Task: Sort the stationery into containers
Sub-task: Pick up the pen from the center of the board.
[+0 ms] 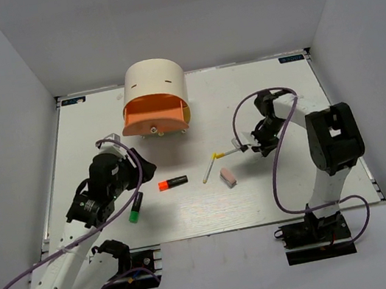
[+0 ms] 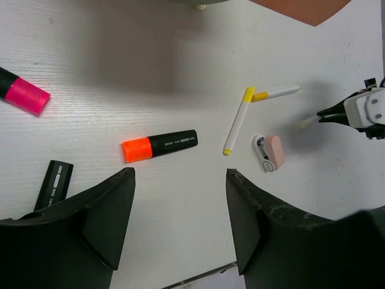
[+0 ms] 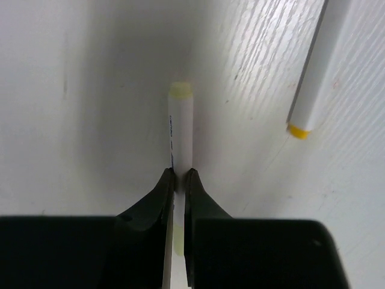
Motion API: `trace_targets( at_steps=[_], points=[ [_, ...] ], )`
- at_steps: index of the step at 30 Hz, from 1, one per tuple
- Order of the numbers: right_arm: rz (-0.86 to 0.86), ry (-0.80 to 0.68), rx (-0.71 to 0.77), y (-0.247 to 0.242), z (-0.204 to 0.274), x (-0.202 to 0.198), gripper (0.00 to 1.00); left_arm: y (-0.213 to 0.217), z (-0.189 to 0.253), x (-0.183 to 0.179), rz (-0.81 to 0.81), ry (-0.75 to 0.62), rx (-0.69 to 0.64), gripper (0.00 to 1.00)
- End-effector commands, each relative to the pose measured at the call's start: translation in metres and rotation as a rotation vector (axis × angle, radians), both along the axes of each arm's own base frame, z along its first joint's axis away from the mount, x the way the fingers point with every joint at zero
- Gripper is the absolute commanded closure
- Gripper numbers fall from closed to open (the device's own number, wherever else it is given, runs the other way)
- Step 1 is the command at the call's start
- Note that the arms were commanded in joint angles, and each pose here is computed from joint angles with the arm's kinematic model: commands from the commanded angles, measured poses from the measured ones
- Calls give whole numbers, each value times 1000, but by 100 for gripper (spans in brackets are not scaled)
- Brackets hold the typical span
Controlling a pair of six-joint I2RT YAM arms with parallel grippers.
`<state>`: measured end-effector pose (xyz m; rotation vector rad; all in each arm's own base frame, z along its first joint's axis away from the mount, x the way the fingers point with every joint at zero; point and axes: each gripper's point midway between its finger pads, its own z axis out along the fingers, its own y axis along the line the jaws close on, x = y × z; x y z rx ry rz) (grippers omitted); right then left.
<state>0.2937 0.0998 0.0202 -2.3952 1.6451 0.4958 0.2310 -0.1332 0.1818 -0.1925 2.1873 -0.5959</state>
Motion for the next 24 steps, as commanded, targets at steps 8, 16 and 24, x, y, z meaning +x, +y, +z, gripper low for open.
trace_targets(
  at_steps=[8, 16, 24],
  points=[
    [-58, 6, 168, 22, 93, -21, 100, -6, 3, 0, -24, -36, -39, 28],
    [-135, 5, 369, 65, 152, -9, 100, -5, 2, -2, -19, -35, -48, 28],
    [-212, -10, 555, 116, 223, 13, 100, -8, 4, 1, -27, -43, -57, 21]
  ],
)
